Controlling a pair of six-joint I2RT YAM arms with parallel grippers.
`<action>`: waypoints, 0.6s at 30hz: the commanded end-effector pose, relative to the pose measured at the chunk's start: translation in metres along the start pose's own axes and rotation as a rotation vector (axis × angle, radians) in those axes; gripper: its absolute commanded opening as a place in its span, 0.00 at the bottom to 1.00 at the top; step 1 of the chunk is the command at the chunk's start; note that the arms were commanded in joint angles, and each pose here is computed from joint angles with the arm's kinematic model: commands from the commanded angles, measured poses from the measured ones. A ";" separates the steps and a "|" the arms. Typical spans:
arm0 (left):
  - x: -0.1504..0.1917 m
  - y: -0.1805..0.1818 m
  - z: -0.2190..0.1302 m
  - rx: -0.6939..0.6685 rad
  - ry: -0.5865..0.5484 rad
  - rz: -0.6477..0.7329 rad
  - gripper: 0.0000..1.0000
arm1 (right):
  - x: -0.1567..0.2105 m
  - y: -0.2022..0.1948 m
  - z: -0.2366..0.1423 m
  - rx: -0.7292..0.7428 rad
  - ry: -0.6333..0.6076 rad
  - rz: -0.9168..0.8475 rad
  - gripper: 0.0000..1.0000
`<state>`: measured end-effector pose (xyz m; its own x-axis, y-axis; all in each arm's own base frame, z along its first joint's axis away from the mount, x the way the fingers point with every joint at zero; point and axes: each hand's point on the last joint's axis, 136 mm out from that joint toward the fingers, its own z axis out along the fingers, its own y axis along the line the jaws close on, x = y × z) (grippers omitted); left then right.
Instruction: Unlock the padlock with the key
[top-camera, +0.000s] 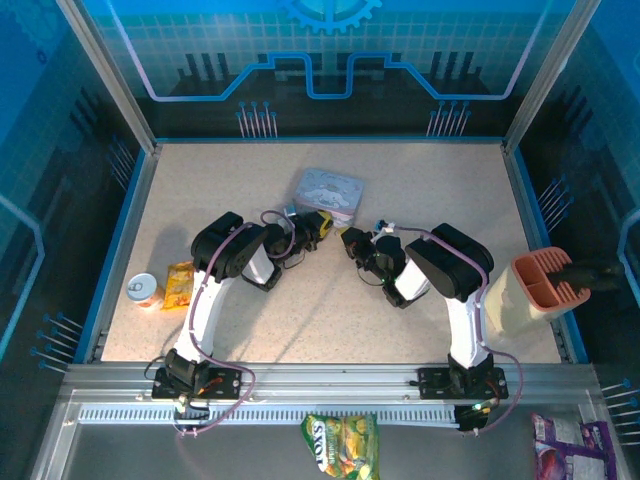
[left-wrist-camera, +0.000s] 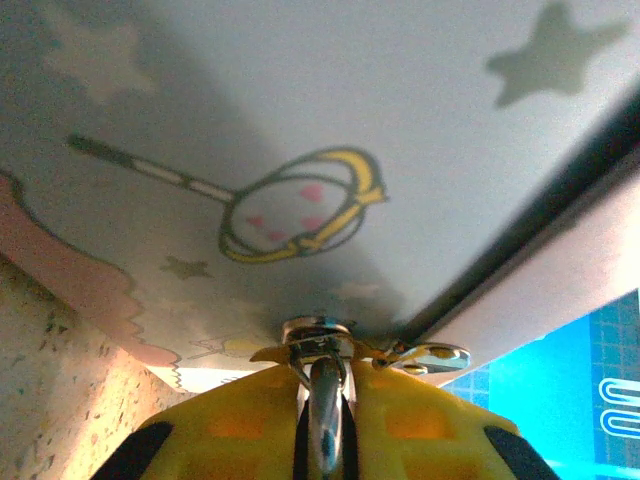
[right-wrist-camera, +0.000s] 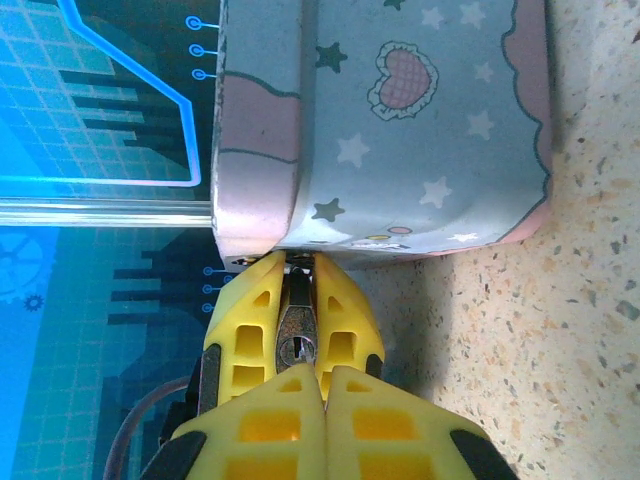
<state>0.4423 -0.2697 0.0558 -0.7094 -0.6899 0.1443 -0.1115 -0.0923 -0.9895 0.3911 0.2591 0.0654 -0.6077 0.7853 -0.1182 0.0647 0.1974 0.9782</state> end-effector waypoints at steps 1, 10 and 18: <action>0.006 0.110 -0.031 -0.323 -0.016 -0.161 0.00 | -0.002 0.024 0.002 -0.069 -0.007 -0.002 0.00; 0.006 0.111 -0.032 -0.325 -0.016 -0.164 0.00 | 0.003 0.021 0.006 -0.066 0.005 0.002 0.00; 0.006 0.110 -0.032 -0.324 -0.015 -0.166 0.00 | 0.005 0.013 0.009 -0.051 0.012 0.010 0.00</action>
<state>0.4423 -0.2695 0.0559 -0.7089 -0.6900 0.1462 -0.1108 -0.0957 -0.9892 0.3929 0.2622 0.0691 -0.6100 0.7846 -0.1112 0.0593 0.1851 0.9809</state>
